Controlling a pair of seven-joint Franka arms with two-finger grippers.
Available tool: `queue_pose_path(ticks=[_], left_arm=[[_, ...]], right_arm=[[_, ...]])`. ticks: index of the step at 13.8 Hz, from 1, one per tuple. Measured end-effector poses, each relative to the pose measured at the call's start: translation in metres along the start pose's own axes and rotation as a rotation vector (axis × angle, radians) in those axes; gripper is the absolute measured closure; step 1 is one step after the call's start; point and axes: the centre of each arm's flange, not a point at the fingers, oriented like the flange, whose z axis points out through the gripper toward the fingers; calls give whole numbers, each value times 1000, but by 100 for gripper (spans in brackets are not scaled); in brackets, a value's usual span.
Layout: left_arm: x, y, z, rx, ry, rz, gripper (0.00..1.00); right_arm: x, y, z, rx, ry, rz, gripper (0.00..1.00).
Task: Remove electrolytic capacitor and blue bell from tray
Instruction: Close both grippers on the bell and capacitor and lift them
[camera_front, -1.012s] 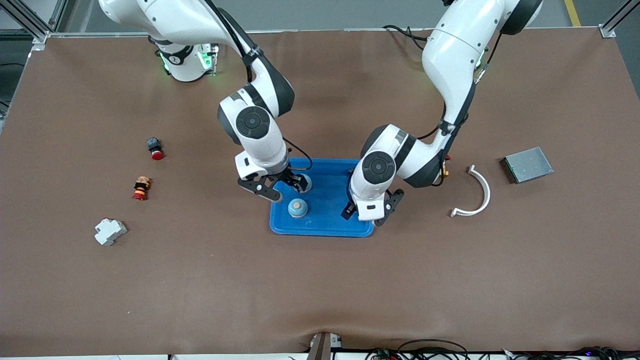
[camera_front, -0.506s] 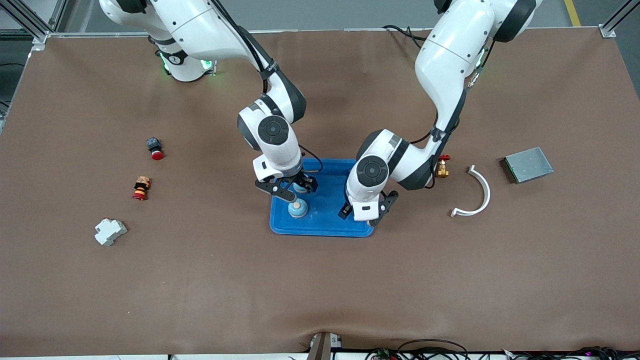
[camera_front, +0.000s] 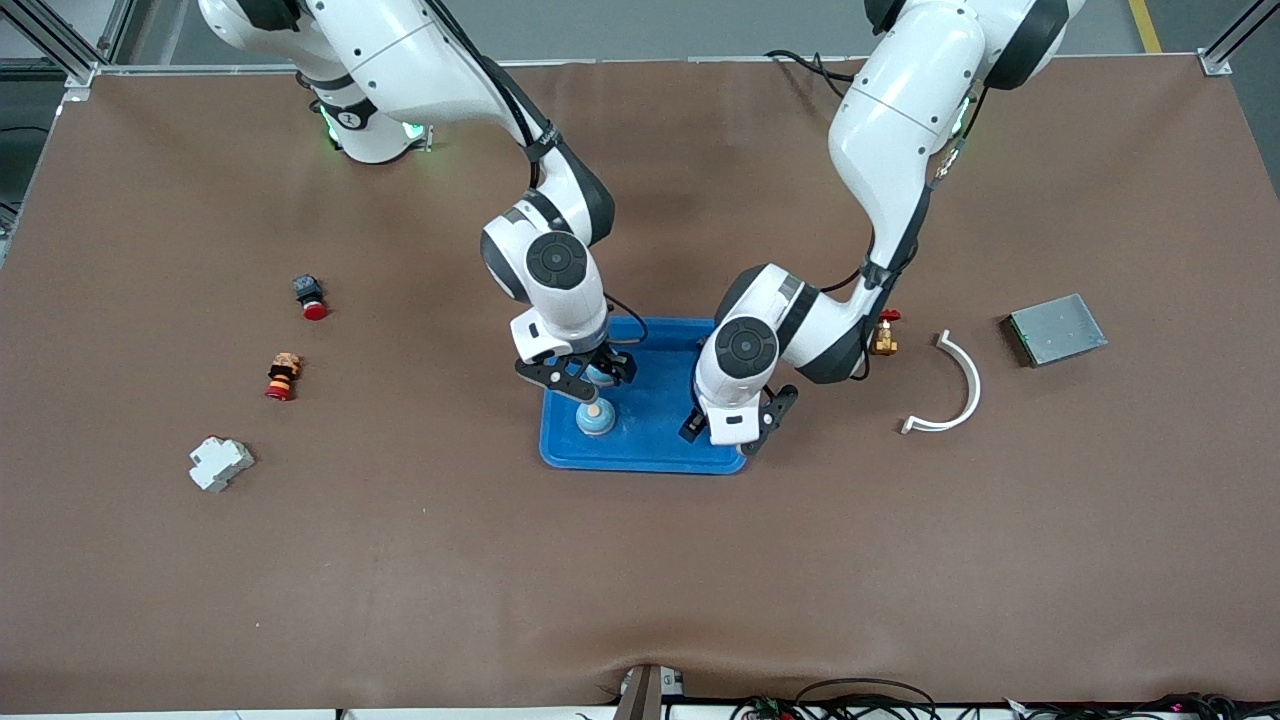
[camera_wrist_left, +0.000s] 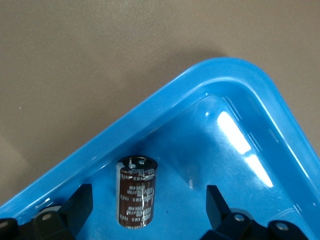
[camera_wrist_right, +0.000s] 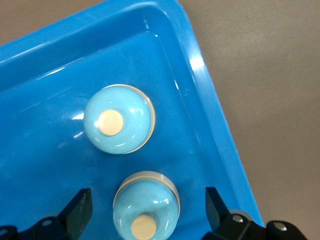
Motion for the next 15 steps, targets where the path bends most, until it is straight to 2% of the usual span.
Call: queue_pose_path(ticks=[3, 5, 9, 15], left_arm=[[1, 1, 6, -8, 1, 0, 0], [1, 1, 6, -9, 1, 0, 19], [1, 3, 3, -20, 3, -1, 65], [2, 5, -2, -28, 30, 25, 66]], right_arm=[[-2, 0, 9, -13, 17, 6, 0], [-5, -1, 12, -14, 16, 3, 0], [-9, -3, 14, -10, 17, 17, 0], [-24, -8, 26, -13, 15, 3, 0]])
